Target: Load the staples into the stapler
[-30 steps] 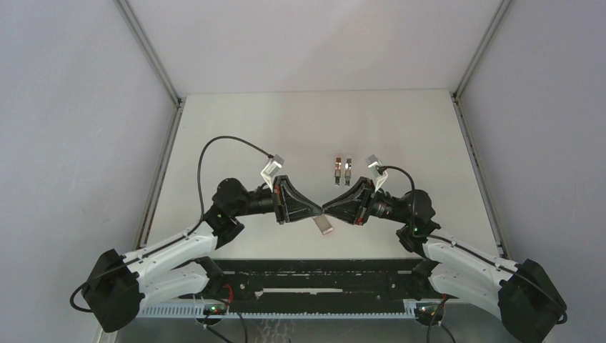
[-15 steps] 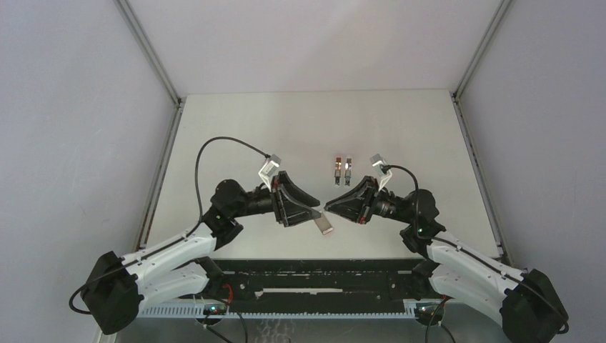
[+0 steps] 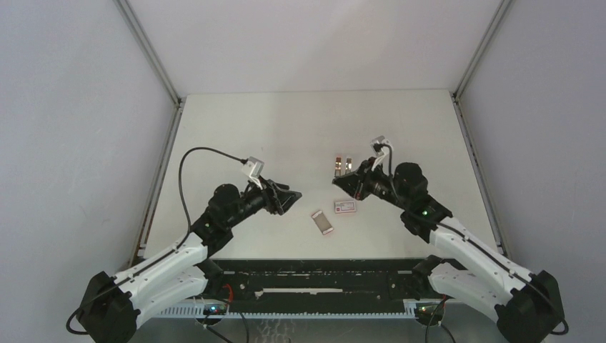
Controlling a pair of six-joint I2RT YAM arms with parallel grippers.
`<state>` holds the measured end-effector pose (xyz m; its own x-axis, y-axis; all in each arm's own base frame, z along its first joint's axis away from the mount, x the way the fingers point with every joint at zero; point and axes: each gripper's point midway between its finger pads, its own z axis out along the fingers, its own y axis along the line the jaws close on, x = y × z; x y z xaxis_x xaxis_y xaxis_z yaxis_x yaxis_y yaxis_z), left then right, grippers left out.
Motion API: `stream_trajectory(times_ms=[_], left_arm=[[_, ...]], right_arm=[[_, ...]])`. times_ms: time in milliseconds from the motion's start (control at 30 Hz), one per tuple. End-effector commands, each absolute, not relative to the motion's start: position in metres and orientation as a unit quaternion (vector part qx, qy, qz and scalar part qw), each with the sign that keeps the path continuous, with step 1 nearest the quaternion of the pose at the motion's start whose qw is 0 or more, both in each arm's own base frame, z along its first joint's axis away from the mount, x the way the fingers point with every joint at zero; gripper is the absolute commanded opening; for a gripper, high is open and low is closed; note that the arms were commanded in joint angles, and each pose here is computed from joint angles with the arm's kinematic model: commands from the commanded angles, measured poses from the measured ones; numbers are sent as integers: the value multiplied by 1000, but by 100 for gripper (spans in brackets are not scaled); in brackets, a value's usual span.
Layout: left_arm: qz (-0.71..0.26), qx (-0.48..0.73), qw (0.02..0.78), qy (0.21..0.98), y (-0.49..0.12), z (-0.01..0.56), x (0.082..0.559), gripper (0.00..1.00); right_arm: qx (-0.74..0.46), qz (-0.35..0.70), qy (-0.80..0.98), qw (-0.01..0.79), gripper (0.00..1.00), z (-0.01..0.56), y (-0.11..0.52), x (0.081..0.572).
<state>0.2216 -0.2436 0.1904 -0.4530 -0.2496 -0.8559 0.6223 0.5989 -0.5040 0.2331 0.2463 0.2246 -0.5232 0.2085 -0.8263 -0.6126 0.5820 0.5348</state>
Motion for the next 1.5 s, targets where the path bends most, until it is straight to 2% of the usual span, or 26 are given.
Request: stream_trajectory(times_ms=[0,233,533,800,1467], left_arm=[[-316,121,531,776,-211,151,239,65],[-261,122,546,787,-191,140,243,65],[-242,116,547,793,-181,135,241,65],[-238,118,542,797,-181,133,241,65],[-237,120,536,801,-182,131,241,64]], right_arm=[[-99,298,832,458,11,184,224,272],[-78,198,873,439,10,151,226,320],[-65,101,907,403,10,110,230,363],[-51,71,926,367,10,83,233,371],[-38,40,941,334,11,60,233,372]])
